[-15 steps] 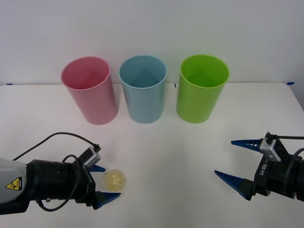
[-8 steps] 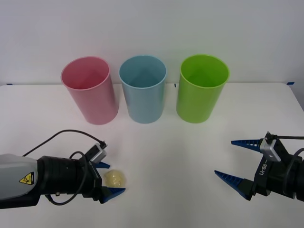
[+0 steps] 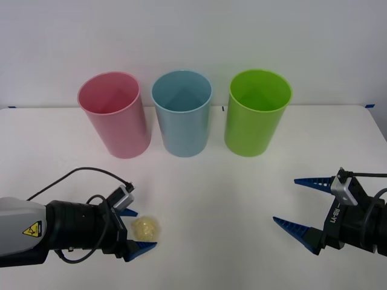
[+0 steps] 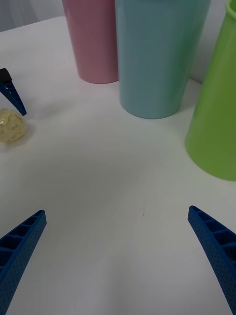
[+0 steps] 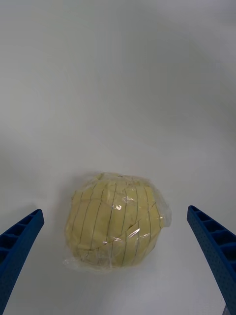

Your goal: Put cans in the blue bin and PET bottles in the pink bin and trash in the green bin.

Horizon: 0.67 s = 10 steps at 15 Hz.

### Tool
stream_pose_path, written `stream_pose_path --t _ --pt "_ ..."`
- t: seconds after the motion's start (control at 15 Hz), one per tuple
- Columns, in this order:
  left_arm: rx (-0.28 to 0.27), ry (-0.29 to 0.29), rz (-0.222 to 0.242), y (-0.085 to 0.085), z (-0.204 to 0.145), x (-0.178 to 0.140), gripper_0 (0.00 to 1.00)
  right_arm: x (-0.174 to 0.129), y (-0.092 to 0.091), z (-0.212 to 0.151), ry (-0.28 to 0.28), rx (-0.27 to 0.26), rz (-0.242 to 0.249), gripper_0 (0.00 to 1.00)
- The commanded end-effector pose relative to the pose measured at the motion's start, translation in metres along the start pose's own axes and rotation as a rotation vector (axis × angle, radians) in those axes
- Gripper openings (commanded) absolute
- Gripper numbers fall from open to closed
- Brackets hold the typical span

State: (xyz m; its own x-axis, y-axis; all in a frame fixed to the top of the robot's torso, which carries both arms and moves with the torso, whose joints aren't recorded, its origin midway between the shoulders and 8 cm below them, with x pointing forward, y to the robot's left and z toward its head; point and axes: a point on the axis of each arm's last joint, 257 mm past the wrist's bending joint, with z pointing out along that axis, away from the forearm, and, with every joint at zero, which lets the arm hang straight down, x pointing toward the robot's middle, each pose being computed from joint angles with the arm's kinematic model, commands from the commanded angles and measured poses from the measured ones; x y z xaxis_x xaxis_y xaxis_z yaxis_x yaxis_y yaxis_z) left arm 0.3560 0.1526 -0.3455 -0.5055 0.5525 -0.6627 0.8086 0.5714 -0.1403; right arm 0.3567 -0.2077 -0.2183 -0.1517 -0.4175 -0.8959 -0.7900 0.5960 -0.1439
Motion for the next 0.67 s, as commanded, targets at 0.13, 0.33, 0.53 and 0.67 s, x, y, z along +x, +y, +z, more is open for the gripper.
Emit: stream_pose_path --t 0.13,0.33,0.53,0.67 --pt "0.009 0.001 0.006 -0.004 0.004 0.0 1.0 0.0 0.0 0.0 0.0 0.0 0.0 1.0" --pt "0.012 0.003 0.008 -0.006 0.008 0.002 1.0 0.0 0.0 0.0 0.0 0.0 0.0 1.0" --pt "0.012 0.003 0.016 -0.005 0.013 0.002 0.91 0.0 0.0 0.0 0.0 0.0 0.0 1.0" --pt "0.008 0.004 0.016 -0.003 0.014 0.003 0.51 0.0 0.0 0.0 0.0 0.0 0.0 1.0"
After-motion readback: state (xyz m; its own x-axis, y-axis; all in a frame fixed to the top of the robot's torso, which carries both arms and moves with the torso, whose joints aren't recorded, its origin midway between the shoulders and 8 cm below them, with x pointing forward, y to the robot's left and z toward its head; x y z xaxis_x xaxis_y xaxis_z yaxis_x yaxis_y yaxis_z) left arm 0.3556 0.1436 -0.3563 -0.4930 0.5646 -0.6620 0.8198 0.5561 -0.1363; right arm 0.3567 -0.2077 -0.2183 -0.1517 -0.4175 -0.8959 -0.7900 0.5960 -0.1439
